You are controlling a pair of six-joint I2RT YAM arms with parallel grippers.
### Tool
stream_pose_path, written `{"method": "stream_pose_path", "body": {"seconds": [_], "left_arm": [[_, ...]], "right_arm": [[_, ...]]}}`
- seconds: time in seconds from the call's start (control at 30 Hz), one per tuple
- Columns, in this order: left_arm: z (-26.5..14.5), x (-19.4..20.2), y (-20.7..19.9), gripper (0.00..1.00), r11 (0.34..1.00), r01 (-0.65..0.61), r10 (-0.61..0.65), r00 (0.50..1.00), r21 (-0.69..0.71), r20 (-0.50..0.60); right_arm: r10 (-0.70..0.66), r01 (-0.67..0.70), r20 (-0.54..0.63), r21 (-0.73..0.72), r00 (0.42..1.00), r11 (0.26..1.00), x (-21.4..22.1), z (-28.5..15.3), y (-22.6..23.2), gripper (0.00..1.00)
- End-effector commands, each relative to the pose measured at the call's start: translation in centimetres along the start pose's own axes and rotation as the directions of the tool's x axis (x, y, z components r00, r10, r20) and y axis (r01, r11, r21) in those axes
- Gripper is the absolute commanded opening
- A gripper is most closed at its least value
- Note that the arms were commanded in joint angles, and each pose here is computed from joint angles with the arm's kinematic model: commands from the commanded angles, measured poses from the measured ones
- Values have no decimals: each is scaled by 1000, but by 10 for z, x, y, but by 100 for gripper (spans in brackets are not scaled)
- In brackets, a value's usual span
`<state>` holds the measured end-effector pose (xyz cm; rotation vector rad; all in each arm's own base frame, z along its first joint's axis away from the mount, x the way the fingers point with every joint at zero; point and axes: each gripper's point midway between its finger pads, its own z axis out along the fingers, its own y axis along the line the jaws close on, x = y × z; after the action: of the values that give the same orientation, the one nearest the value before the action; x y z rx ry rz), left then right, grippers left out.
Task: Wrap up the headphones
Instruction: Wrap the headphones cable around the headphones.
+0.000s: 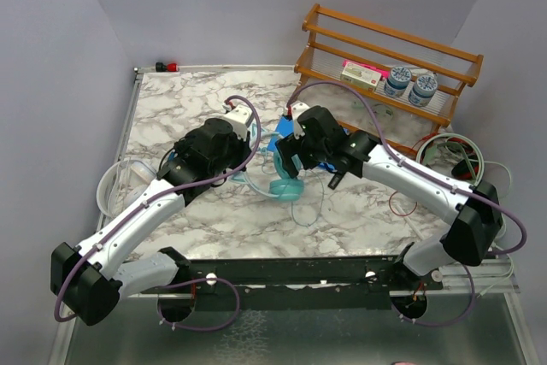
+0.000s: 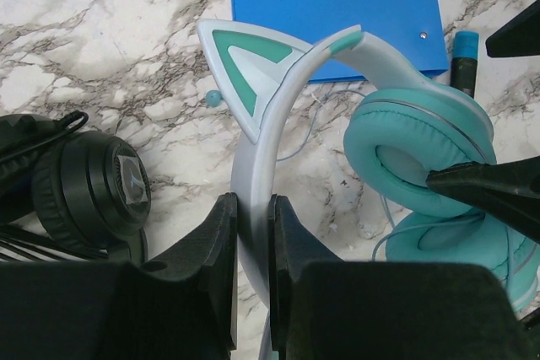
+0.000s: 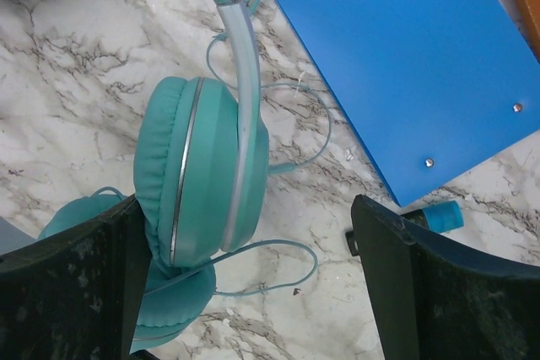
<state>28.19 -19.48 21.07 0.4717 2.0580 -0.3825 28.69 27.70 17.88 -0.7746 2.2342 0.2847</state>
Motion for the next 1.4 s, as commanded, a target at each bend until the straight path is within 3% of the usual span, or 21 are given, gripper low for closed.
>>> {"method": "stream_pose_path", "body": {"seconds": [0.0, 0.17, 0.43, 0.67, 0.83, 1.2, 1.37], "left_arm": [[-10, -13, -8, 0, 999, 5, -6, 999, 41, 34], [1, -5, -6, 0, 999, 51, -50, 998, 9, -40], [10, 8, -4, 0, 998, 60, -61, 994, -12, -94], [9, 1, -2, 0, 996, 86, -88, 992, -22, -92], [6, -4, 0, 0, 995, 101, -103, 991, -16, -86], [-10, -27, 0, 0, 990, 142, -142, 989, 5, -38], [-16, -32, -3, 0, 988, 151, -150, 988, 22, -22]], "right_arm": [[-12, 24, -67, 171, 998, 985, 21, -5, -41, 89], [13, -6, 119, -56, 993, 998, -16, -30, -4, 100], [42, -22, 324, -66, 945, 998, -43, -85, -10, 100], [121, -130, 377, -3, 918, 992, -17, -101, -29, 99], [172, -155, 450, -74, 876, 985, 12, -104, -23, 96], [318, -286, 331, -144, 888, 947, 83, -41, -6, 91], [338, -304, 339, -150, 878, 941, 97, -19, -5, 85]]}}
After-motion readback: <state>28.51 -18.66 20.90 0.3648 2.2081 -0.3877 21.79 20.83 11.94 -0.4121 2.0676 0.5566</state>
